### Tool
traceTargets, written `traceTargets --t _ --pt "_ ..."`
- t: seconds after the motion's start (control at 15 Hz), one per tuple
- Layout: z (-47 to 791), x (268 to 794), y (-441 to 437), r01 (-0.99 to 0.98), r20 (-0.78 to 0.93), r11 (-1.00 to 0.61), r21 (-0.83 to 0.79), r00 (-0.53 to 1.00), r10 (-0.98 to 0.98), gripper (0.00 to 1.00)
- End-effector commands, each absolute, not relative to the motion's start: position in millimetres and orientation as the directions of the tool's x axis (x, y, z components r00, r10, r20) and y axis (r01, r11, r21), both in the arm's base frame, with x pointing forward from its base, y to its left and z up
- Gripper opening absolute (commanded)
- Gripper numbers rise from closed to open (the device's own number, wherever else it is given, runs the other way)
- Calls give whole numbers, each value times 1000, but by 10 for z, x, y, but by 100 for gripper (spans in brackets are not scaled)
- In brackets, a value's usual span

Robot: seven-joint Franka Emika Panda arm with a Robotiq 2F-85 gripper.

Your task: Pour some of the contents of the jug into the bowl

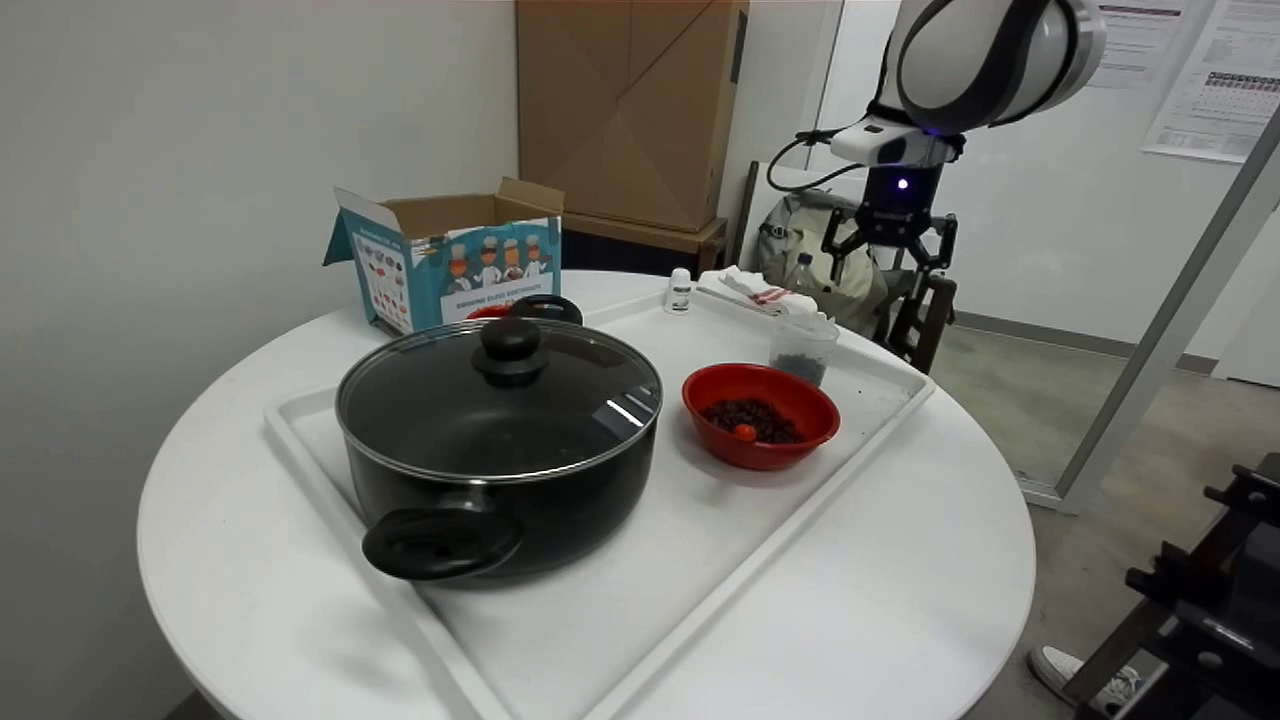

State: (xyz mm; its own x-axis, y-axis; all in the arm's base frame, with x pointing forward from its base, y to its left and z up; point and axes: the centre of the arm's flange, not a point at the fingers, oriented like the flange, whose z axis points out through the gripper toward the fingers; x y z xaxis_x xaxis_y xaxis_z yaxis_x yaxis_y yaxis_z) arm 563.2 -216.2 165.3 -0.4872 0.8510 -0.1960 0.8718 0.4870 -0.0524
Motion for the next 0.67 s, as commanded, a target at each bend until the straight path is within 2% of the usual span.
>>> traceTargets --t 0.0,0.6 --pt "1597 5656 -2196 879 -225 477 -19 -468 854 100" --pt "1232 5956 -2352 902 -201 430 -46 -430 880 100"
